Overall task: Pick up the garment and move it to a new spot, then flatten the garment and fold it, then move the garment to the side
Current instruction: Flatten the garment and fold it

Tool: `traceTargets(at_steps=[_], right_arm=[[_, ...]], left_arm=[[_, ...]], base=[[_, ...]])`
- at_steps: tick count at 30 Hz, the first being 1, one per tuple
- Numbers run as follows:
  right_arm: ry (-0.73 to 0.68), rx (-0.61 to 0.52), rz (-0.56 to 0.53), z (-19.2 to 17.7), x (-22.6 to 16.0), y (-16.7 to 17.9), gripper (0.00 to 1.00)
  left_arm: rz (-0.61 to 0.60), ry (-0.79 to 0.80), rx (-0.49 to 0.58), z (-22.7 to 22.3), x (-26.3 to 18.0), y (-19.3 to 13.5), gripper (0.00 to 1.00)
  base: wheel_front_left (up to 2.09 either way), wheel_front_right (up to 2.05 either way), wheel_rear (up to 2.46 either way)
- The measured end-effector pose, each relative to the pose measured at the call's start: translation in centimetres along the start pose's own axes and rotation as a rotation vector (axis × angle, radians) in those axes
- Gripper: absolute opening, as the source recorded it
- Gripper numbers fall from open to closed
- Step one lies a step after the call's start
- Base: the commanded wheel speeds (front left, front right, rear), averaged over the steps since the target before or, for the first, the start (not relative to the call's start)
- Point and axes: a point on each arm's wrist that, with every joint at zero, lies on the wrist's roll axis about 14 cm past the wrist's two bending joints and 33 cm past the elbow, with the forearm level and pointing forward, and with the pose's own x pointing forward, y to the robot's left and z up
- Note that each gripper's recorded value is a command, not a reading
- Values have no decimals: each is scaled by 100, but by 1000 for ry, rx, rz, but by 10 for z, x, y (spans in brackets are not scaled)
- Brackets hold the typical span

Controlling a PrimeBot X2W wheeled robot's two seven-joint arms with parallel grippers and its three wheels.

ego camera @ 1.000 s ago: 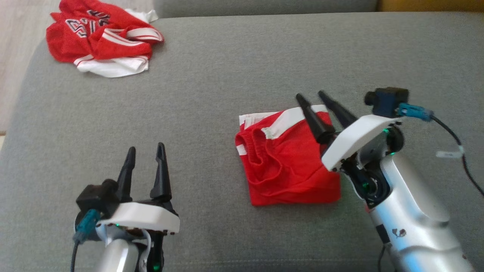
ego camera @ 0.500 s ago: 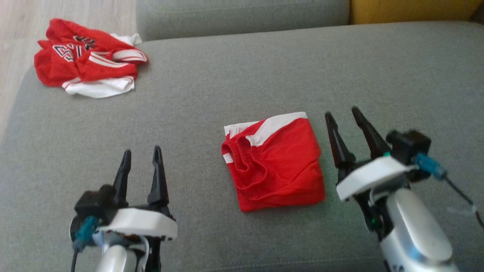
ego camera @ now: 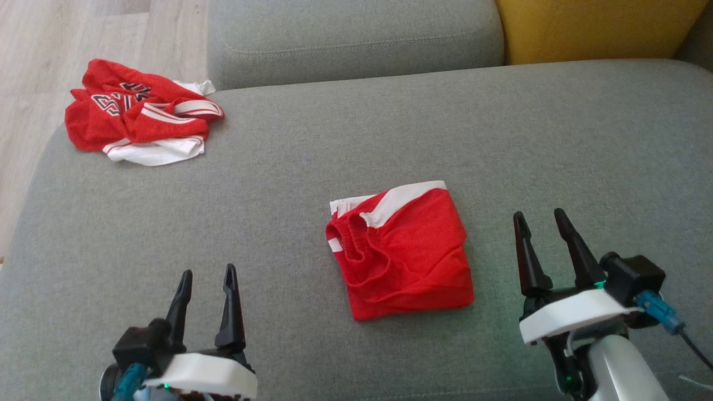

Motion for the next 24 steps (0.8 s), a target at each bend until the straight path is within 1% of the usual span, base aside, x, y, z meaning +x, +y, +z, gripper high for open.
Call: traceTargets(at_steps=[20, 23, 24], right_arm=[[2, 11, -7, 0, -3, 0, 100], [15, 17, -8, -2, -3, 0, 100], [41, 17, -7, -5, -2, 0, 100]], left_arm=[[3, 5, 1, -2, -5, 1, 100], [4, 6, 1, -2, -5, 1, 100], [5, 8, 1, -2, -5, 1, 100]], base=[[0, 0, 0], [0, 0, 0], [0, 0, 0]])
